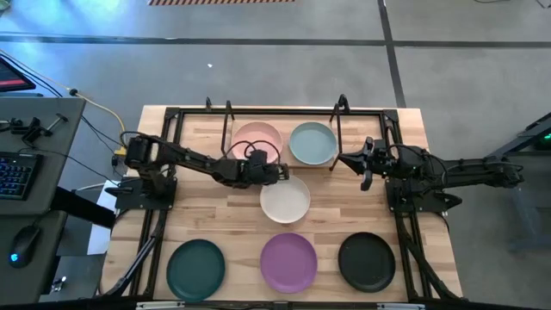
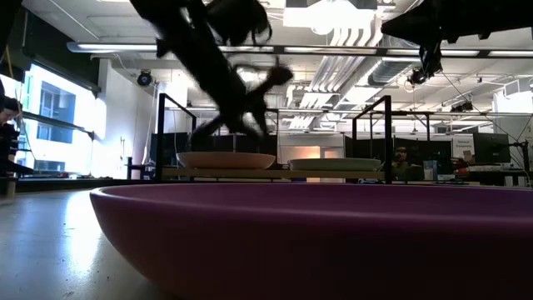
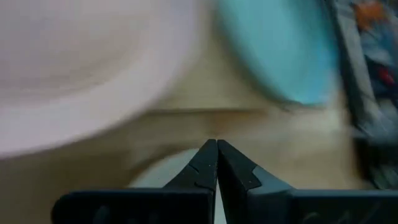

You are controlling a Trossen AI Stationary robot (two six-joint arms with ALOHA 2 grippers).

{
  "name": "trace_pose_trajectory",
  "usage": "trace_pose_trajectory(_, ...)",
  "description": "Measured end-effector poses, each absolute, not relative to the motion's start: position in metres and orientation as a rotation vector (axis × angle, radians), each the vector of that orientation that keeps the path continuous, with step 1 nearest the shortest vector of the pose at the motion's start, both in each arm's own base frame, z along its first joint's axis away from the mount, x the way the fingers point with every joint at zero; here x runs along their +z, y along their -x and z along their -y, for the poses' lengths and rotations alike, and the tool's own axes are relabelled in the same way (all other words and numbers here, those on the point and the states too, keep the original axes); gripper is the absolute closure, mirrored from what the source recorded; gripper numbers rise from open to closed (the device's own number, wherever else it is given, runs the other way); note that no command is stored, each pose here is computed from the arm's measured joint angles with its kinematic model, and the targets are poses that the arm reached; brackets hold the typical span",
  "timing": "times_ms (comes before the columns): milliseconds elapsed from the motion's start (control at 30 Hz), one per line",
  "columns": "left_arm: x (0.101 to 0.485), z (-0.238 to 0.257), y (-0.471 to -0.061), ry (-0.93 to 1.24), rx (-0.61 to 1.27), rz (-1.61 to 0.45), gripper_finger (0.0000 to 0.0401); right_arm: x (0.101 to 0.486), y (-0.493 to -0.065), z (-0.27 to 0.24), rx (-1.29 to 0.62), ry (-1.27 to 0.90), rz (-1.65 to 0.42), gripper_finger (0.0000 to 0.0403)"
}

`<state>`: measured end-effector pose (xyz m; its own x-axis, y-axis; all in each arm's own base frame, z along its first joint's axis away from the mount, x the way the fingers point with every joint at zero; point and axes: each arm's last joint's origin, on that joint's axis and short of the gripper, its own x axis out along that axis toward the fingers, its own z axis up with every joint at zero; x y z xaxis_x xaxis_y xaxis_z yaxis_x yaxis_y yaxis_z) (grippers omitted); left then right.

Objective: Place and stack plates onto a shelf
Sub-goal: Stack the white plate on top of the light blue plate on the shelf

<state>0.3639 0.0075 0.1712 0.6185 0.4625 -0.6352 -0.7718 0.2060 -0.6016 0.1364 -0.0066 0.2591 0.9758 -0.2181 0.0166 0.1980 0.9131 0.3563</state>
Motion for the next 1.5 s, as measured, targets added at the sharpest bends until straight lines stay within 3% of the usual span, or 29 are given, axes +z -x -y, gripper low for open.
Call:
trace_pose_trajectory(300,0.303,-0.006,-0.321,0.564,0.315,-0.226,0.0401,0.317,-0.134,0.015,-0.395,-0.234,-0.096,0.0403)
trace_pose_trajectory(567,0.389,-0.011,-0.229,0.301,0.137,0.02,0.0401,0.333,-0.14,0.018,-0.327,-0.187,-0.109,0.0403)
trace_pose_trajectory(800,0.367,-0.004,-0.187,0.343,0.145,0.054,0.0401,0.328,-0.145,0.017,-0.289,-0.186,-0.14,0.0403)
trace_pose_trajectory(1000,0.339,0.001,-0.185,0.4,0.177,0.038,0.0401,0.327,-0.152,0.017,-0.286,-0.166,-0.141,0.0403)
trace_pose_trajectory(1367,0.34,0.001,-0.184,0.371,0.181,0.042,0.0401,0.325,-0.157,0.018,-0.285,-0.18,-0.152,0.0403)
trace_pose_trajectory(1500,0.339,0.001,-0.185,0.356,0.182,0.036,0.0401,0.33,-0.16,0.016,-0.238,-0.303,-0.09,0.0403)
